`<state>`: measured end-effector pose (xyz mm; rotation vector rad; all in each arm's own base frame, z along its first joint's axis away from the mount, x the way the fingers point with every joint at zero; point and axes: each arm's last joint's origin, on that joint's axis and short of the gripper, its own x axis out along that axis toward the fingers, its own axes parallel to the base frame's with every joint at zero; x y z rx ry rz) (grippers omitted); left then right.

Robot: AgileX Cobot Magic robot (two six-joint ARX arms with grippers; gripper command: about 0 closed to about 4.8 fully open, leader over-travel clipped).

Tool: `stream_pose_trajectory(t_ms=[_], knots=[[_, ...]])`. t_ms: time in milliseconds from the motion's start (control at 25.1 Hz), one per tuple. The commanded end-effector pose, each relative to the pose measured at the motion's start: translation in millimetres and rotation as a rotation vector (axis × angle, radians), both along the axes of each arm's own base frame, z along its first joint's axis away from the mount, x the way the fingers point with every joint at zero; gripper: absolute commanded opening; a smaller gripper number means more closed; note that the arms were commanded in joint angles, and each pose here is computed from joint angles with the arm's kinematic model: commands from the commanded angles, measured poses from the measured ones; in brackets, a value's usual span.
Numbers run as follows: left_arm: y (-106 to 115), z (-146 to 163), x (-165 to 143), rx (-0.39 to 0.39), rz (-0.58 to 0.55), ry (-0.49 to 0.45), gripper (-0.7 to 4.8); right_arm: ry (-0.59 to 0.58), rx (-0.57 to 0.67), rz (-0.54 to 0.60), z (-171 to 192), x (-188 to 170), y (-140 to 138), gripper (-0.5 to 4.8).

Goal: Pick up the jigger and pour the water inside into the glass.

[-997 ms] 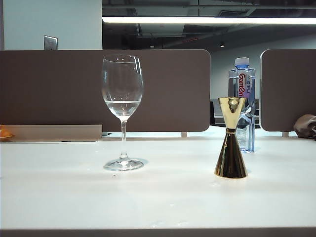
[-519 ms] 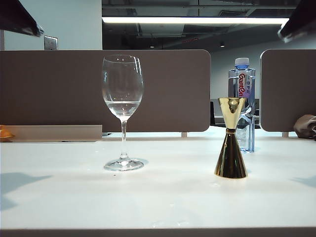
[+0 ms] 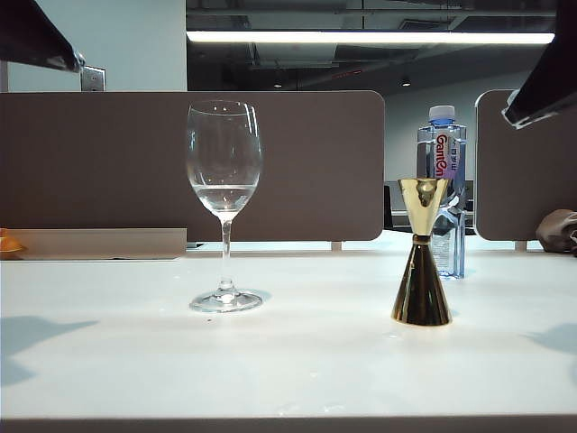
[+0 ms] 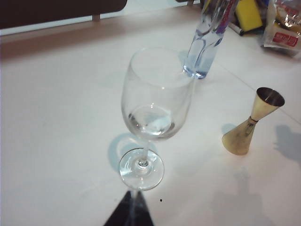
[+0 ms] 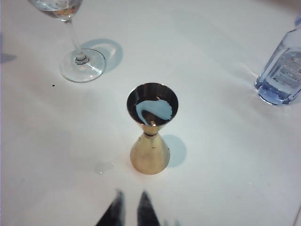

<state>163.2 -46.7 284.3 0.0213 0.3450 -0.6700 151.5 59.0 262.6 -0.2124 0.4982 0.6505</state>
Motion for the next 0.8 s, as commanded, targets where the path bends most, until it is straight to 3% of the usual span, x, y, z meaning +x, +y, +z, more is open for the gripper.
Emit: stream_pose_trajectory(t_ms=[40,160,439,798], knots=[[1,5,-5,-0.029,0.002,-0.025,0.04,-0.032,0.013,0.002,4,1,0,0.5],[1,5,-5,-0.03,0.003,-0.015,0.04,-0.032,0.013,0.003,4,1,0,0.5],[2,-9,-11,0.001,0.002,0.139,0.04,-0.031,0.013,0.003,4,1,0,0.5],[2,-9,-12,0.002,0.002,0.145,0.04,-0.031,0.013,0.003,4,1,0,0.5]])
